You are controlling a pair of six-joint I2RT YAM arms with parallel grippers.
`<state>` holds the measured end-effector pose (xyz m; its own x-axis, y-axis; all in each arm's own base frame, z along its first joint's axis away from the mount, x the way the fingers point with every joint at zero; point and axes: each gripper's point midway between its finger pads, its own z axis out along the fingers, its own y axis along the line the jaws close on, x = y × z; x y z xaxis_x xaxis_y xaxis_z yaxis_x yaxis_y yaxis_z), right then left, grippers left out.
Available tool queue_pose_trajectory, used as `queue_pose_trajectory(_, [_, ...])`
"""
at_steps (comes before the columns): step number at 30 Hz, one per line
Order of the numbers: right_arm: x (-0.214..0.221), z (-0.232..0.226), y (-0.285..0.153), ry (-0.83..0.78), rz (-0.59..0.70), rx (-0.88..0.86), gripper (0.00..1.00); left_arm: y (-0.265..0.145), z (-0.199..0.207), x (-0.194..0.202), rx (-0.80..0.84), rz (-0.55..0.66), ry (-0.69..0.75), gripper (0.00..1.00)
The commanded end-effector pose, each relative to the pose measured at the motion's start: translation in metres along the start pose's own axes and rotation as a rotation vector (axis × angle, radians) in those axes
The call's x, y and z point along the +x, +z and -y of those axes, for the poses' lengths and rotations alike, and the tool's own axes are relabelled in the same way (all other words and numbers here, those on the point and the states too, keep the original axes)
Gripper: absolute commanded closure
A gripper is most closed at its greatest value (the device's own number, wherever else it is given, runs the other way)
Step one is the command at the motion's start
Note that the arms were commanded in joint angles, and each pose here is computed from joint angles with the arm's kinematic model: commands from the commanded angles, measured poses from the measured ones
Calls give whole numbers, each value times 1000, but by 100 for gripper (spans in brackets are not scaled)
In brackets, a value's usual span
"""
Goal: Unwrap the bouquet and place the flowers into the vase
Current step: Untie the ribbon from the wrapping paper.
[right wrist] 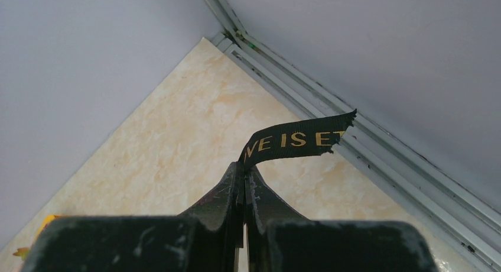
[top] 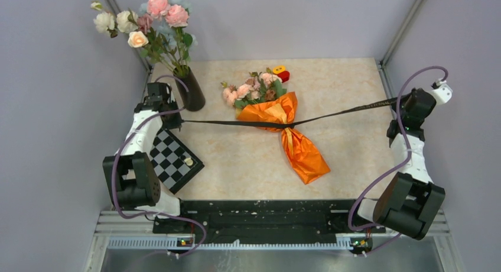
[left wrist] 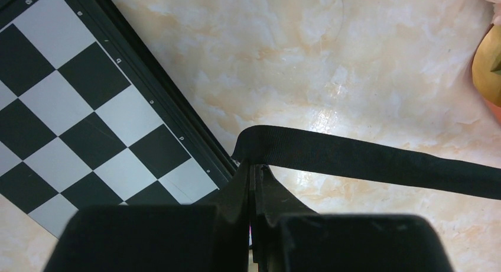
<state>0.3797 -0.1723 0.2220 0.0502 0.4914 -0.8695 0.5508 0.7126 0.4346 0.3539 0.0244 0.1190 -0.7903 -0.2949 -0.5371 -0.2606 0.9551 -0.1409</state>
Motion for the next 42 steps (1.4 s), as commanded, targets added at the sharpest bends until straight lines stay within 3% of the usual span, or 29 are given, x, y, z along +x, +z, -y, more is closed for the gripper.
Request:
queue_pose_trajectory(1, [-44, -2, 2, 5, 116, 21, 100, -16, -9, -19, -20, 80, -7, 100])
queue_pose_trajectory(42, [-104, 32, -2, 13, 229, 151, 100, -46, -80, -36, -245, 209, -128, 100])
